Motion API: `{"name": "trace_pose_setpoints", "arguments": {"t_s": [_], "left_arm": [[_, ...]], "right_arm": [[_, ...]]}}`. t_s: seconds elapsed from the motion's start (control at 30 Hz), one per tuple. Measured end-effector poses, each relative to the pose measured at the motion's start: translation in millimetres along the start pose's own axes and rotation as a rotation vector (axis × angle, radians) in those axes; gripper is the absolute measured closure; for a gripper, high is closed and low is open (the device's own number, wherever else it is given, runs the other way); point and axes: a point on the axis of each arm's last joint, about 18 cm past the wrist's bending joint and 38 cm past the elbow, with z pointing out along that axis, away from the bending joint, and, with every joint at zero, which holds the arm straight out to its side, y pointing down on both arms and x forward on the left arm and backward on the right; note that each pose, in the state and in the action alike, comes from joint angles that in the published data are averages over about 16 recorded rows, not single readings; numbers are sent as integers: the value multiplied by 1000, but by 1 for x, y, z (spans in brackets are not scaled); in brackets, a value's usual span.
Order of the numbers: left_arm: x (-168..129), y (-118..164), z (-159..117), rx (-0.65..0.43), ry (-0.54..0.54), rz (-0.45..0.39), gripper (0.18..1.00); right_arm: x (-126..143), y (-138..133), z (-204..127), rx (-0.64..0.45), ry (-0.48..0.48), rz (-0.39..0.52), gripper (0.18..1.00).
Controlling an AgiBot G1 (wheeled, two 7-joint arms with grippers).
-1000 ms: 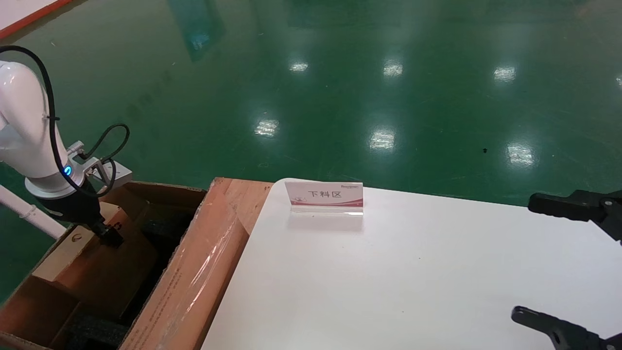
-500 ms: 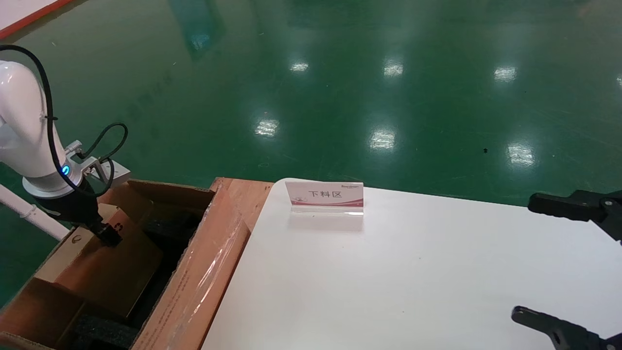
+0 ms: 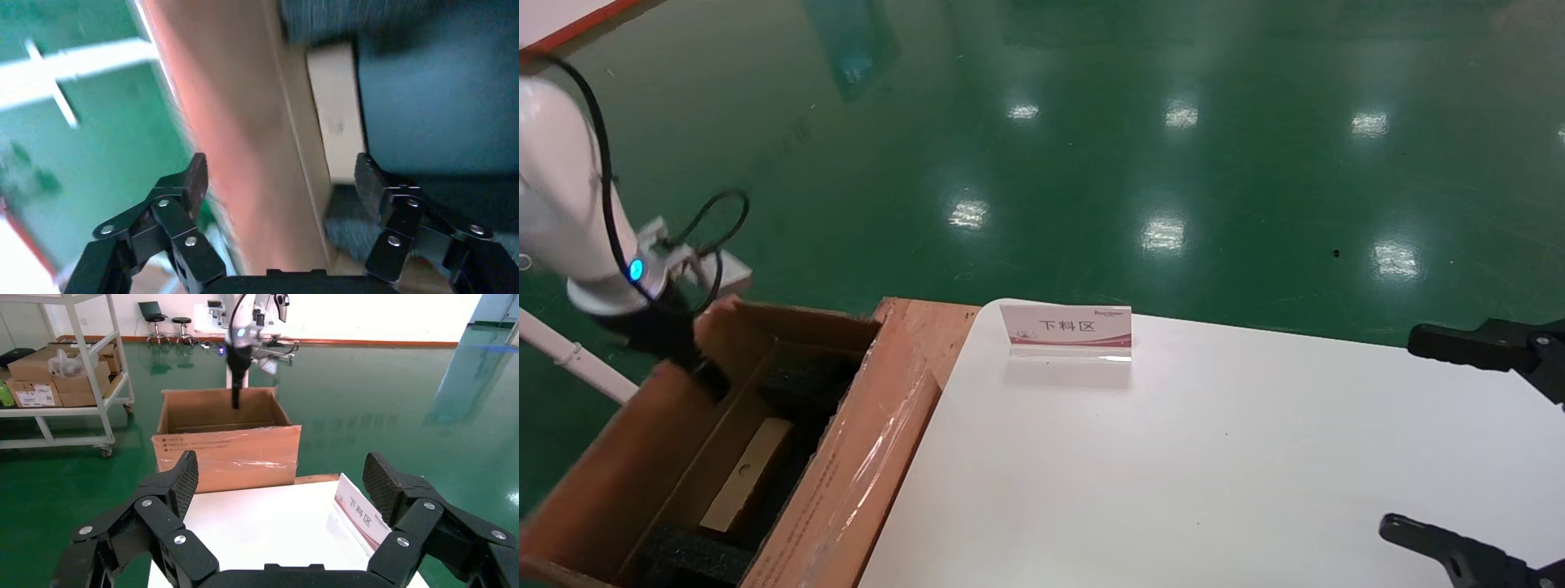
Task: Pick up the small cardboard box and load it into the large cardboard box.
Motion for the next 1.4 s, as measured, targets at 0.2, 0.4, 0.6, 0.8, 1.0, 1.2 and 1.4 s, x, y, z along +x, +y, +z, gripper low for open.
{"name": "trace_pose_setpoints", "arguments": {"t_s": [0.2,0.4,0.6,0.8,1.0,1.2,1.4], "left_arm": [[2,-26,-32,161,44,53,286],[5,-42,-67,348,91,89,224],[13,-49,-95,507,134,108,192],[37,-56,-104,596,206,148,184],[77,-65,-104,645,323,219,184],[125,-73,-104,697,476,307,184],[165,-74,-109,763,623,387,184]], "right_arm": [[0,0,0,0,0,0,178],[0,0,0,0,0,0,178],[0,0,0,0,0,0,178],[0,0,0,0,1,0,178],[0,0,0,0,1,0,178],[0,0,0,0,1,0,178],[0,0,0,0,1,0,178]]}}
